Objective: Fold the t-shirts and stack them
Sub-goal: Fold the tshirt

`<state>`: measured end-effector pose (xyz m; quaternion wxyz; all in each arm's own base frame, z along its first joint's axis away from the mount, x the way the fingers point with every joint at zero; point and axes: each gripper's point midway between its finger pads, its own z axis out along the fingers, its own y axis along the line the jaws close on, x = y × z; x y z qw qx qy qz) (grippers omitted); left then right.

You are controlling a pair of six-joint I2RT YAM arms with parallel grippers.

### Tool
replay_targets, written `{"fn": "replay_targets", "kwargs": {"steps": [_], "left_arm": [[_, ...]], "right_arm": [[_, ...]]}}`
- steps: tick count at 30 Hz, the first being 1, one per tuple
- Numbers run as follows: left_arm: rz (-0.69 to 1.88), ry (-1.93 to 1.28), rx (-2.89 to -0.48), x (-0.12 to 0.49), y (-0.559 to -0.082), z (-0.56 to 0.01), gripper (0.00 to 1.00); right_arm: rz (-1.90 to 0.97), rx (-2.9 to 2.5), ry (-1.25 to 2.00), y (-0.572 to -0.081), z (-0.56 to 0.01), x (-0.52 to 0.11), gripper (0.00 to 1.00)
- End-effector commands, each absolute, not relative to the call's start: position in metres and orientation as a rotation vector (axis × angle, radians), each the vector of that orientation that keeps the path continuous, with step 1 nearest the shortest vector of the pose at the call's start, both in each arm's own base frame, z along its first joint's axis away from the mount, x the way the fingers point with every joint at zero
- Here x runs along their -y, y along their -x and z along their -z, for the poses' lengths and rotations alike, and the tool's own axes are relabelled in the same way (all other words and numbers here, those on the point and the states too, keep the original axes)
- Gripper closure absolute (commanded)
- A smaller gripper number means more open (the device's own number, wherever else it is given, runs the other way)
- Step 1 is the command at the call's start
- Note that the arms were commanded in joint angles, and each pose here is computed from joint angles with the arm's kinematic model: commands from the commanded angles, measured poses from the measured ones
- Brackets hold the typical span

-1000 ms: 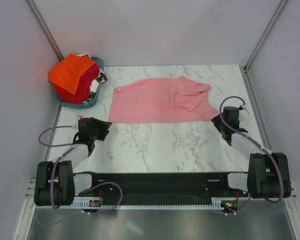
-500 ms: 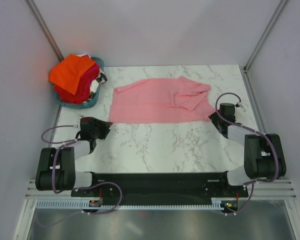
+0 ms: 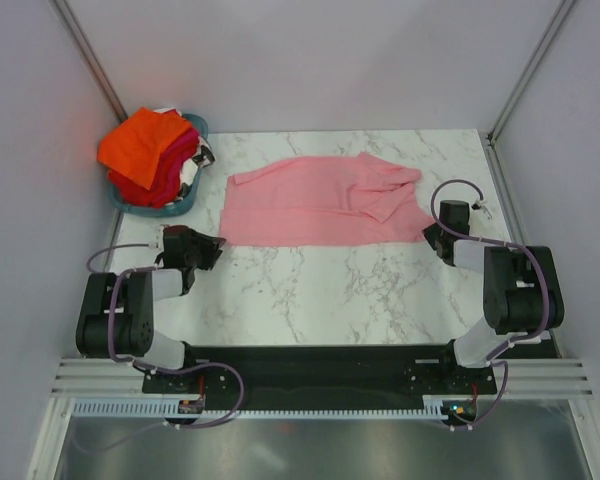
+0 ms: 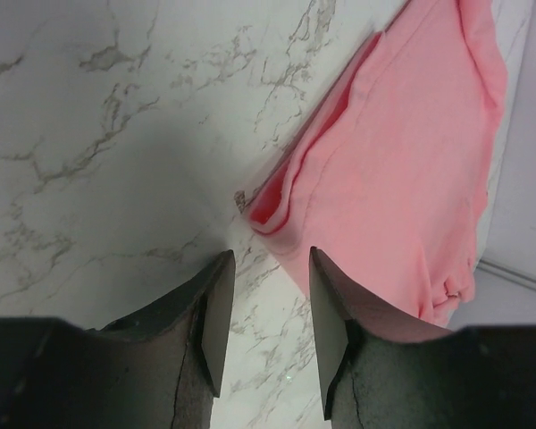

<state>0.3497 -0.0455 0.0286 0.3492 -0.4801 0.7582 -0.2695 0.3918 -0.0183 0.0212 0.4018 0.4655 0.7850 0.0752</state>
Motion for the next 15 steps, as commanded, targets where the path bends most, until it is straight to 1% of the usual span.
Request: {"fn": "replay_targets", "kwargs": {"steps": [1, 2, 12, 15], "left_arm": [[0.671, 1.291, -1.92, 0.037, -0.362, -0.028, 0.53], [0.665, 1.295, -1.916, 0.036, -0.363, -0.027, 0.54], [0.633, 1.34, -1.902, 0.033, -0.377, -0.021, 0.58], [0.62, 1.344, -1.918, 0.033, -0.38, -0.021, 0.64]], "right_arm": [[-0.197, -1.954, -1.175, -0.4, -0.028, 0.021, 0.98], [-0.2, -1.952, -1.172, -0.4, -0.03, 0.021, 1.0], [-0.212, -1.95, -1.165, -0.395, -0.034, 0.019, 1.0], [-0.225, -1.947, -1.164, -0.394, -0.037, 0.018, 1.0]]}}
